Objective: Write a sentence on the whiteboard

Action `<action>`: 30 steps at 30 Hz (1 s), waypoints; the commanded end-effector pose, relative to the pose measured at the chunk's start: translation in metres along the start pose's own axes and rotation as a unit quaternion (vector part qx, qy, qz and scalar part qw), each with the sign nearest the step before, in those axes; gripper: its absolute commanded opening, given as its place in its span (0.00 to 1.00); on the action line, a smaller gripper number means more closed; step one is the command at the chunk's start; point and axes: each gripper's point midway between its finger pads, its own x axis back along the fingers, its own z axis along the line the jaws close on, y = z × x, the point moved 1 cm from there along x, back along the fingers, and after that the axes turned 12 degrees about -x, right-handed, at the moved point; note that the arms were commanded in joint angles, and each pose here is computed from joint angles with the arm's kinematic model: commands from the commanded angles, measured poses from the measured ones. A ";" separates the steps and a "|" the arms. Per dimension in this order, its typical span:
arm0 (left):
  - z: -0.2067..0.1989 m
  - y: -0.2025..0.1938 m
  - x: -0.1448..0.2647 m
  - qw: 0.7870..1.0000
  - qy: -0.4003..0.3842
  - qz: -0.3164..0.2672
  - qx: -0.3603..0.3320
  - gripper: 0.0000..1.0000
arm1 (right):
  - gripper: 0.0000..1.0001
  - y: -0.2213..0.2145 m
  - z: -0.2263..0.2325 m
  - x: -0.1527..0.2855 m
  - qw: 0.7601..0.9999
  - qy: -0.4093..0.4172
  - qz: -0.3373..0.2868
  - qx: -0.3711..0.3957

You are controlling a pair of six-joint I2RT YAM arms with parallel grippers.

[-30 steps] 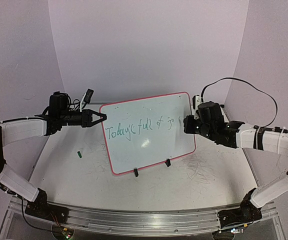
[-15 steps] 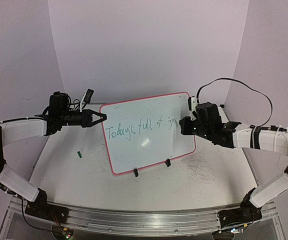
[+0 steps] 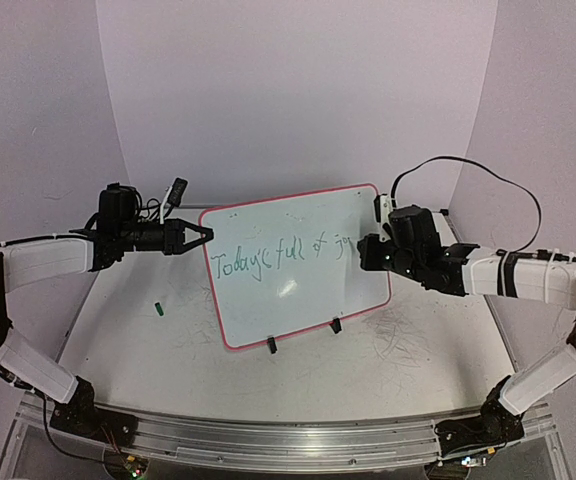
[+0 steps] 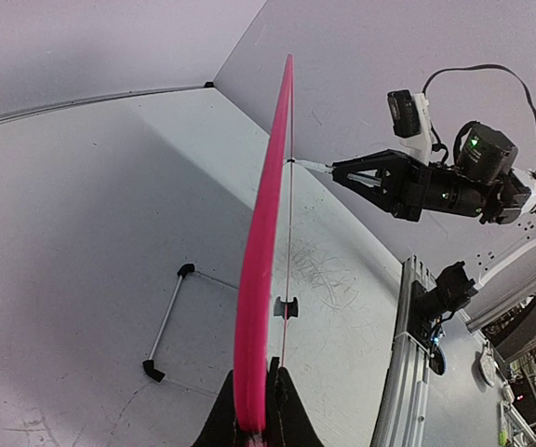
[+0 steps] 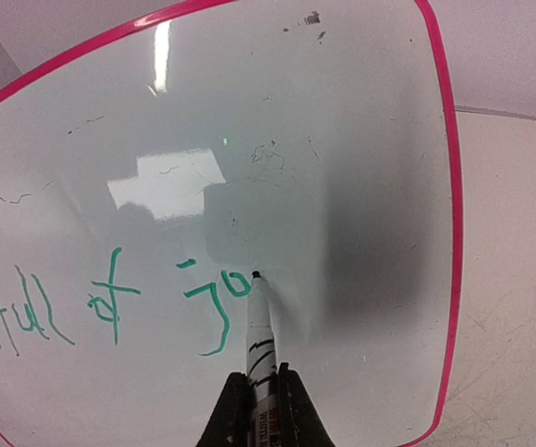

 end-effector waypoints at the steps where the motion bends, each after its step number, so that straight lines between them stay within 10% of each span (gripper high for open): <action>1: 0.013 -0.011 -0.007 0.999 0.035 0.024 -0.030 0.00 | 0.00 0.013 0.008 -0.004 1.000 0.001 -0.021 -0.005; 30: 0.011 -0.011 -0.008 0.999 0.031 0.025 -0.030 0.00 | 0.00 -0.008 -0.009 0.006 1.000 -0.016 0.009 -0.018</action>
